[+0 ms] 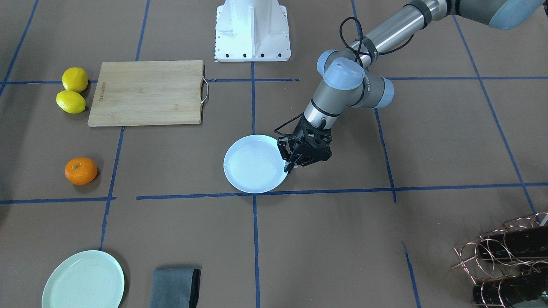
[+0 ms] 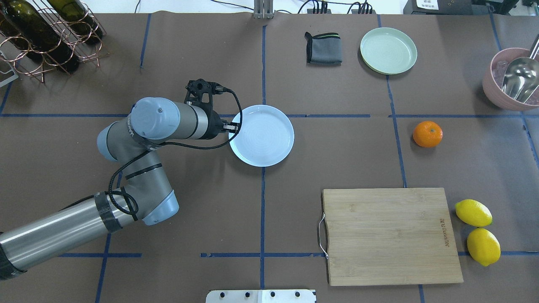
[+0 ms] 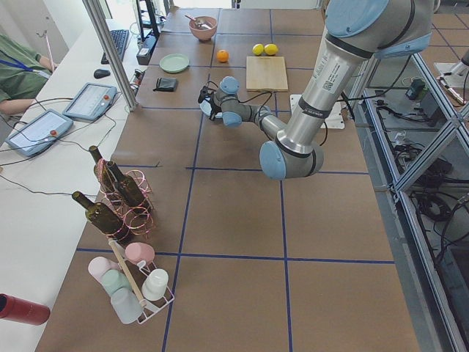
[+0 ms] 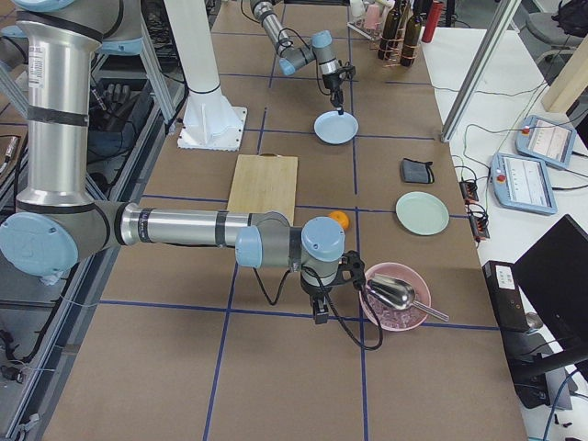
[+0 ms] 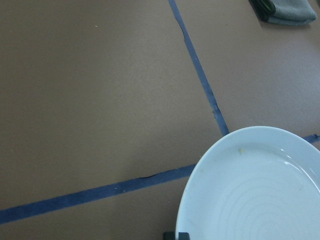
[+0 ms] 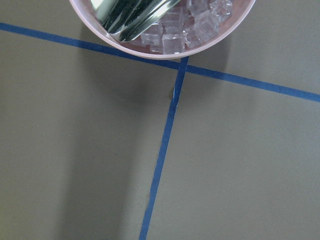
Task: Pick orange to plate
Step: 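Push the light blue plate with the left gripper toward the table center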
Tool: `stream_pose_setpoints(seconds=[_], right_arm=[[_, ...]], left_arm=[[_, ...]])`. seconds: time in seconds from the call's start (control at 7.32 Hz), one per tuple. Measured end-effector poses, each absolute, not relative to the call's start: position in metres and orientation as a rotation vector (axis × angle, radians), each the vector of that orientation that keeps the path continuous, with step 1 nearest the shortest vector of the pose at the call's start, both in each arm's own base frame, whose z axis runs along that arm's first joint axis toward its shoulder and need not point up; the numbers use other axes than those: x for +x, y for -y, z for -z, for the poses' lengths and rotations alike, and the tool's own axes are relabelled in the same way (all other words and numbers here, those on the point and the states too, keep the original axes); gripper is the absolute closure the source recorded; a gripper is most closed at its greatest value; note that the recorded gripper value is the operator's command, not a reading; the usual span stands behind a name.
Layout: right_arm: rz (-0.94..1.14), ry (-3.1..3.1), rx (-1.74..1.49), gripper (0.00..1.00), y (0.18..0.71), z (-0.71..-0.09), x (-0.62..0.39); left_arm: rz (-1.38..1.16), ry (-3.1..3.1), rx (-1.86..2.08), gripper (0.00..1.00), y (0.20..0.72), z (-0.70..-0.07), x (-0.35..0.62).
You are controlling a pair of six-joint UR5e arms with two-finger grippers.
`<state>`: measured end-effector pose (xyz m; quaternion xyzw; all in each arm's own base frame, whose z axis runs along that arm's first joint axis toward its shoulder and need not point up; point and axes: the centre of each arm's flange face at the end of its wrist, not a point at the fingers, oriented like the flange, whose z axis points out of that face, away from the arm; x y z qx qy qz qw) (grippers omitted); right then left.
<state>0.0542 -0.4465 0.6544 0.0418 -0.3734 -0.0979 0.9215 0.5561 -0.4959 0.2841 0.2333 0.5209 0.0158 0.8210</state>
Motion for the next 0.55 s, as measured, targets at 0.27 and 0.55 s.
stream_pose_setpoints(seconds=[0.27, 0.55], right_arm=[[0.201, 0.767, 0.085, 0.0, 0.4464, -0.6549, 0.0542], [0.202, 0.766, 0.087, 0.0, 0.4468, -0.6541, 0.0542]], left_arm=[[-0.031, -1.1, 0.492, 0.0, 0.4947, -0.2872, 0.5639], [-0.034, -1.103, 0.493, 0.0, 0.4939, -0.2866, 0.563]])
